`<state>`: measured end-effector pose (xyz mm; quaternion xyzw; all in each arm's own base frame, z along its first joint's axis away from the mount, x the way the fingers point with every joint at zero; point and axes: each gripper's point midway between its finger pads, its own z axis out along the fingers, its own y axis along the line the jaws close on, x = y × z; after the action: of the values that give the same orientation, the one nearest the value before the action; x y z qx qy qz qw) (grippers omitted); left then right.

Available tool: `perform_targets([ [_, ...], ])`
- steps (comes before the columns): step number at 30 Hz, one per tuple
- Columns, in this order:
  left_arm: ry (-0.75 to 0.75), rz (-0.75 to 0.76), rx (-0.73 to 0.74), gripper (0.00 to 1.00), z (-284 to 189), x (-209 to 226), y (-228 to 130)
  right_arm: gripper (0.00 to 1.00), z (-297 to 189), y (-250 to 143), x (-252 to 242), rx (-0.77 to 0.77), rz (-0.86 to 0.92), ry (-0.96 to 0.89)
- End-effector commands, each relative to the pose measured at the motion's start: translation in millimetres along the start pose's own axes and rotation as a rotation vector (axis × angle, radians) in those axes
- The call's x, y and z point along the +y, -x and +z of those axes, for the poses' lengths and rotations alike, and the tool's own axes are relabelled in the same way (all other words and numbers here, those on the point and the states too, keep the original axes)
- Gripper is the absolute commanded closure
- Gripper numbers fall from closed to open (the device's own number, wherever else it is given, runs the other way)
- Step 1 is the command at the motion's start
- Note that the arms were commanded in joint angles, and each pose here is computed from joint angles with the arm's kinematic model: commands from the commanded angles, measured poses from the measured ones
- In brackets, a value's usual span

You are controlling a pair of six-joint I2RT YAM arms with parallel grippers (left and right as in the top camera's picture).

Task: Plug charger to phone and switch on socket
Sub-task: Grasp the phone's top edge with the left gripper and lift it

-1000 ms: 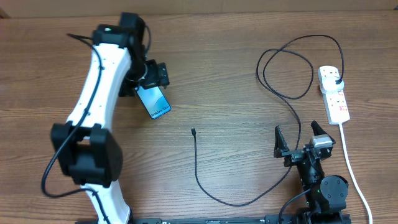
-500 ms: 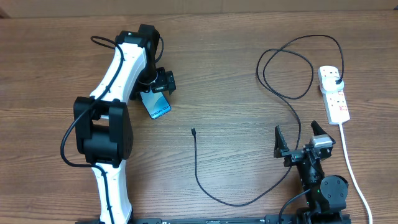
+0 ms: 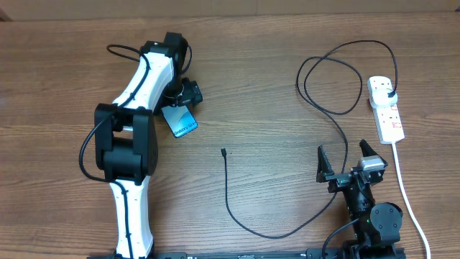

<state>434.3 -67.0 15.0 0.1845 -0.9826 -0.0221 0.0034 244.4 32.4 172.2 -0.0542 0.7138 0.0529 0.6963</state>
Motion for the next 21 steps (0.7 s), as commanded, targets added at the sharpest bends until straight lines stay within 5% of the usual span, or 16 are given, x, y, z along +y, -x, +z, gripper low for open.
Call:
perform_targets([
  [1,0.034,-0.03,0.029,0.0,16,6,0,0.0,0,-2,2,-0.005,-0.005,0.008],
  [21,0.064,0.125,0.162,0.09,32,-12,-51,0.0,0,-2,2,-0.005,-0.005,0.008],
])
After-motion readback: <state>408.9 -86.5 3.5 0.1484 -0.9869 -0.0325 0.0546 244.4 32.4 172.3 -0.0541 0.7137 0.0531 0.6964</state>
